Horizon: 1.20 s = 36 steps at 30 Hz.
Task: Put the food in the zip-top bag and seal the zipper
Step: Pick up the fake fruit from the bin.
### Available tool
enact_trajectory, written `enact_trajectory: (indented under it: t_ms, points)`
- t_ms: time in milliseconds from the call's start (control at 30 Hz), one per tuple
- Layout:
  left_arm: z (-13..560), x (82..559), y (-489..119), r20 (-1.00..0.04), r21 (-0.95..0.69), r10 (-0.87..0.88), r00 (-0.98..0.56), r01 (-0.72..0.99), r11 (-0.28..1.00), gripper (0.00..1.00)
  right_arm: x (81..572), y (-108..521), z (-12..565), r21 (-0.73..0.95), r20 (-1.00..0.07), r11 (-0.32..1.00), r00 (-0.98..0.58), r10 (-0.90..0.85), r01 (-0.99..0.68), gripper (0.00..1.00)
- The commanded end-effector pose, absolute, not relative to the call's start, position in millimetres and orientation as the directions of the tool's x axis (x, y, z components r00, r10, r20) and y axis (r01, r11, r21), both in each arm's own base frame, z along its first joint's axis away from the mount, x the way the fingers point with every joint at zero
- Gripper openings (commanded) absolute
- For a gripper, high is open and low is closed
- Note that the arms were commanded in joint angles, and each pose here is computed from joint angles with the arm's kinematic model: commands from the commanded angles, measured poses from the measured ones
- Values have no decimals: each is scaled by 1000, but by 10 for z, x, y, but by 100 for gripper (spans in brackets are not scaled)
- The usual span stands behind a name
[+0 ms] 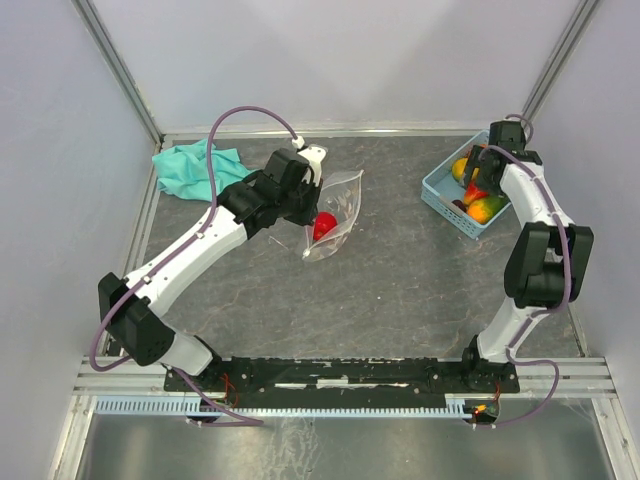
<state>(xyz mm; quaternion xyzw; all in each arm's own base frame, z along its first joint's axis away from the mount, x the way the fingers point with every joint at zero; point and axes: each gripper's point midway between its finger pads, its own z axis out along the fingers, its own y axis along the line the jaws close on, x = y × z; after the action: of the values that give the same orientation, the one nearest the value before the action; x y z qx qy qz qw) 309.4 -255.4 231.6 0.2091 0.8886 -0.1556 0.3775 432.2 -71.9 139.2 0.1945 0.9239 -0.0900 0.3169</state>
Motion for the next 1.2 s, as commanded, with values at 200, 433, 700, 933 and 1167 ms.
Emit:
enact_trajectory:
  t_ms: [200, 433, 700, 933, 1167]
  points:
    - [2434, 3162, -2598, -763, -104, 260, -592, 509, 854, 3, 4668, -959, 1093, 50, -575, 804, -641, 508, 592, 96]
    - [2419, 3166, -2612, -758, -112, 254, -601, 505, 856, 3, 4625, -940, 714, 80, -482, 772, -653, 584, 630, 91]
    - [2380, 3164, -2643, -749, -127, 252, -613, 506, 853, 3, 4612, -849, 448, 143, -417, 770, -668, 617, 622, 90]
    - [2358, 3145, -2665, -742, -143, 246, -623, 506, 851, 3, 4626, -796, 542, 211, -435, 780, -658, 615, 589, 74]
    - [2386, 3132, -2678, -746, -155, 236, -623, 507, 848, 3, 4534, -787, 744, 222, -463, 787, -648, 604, 575, 55]
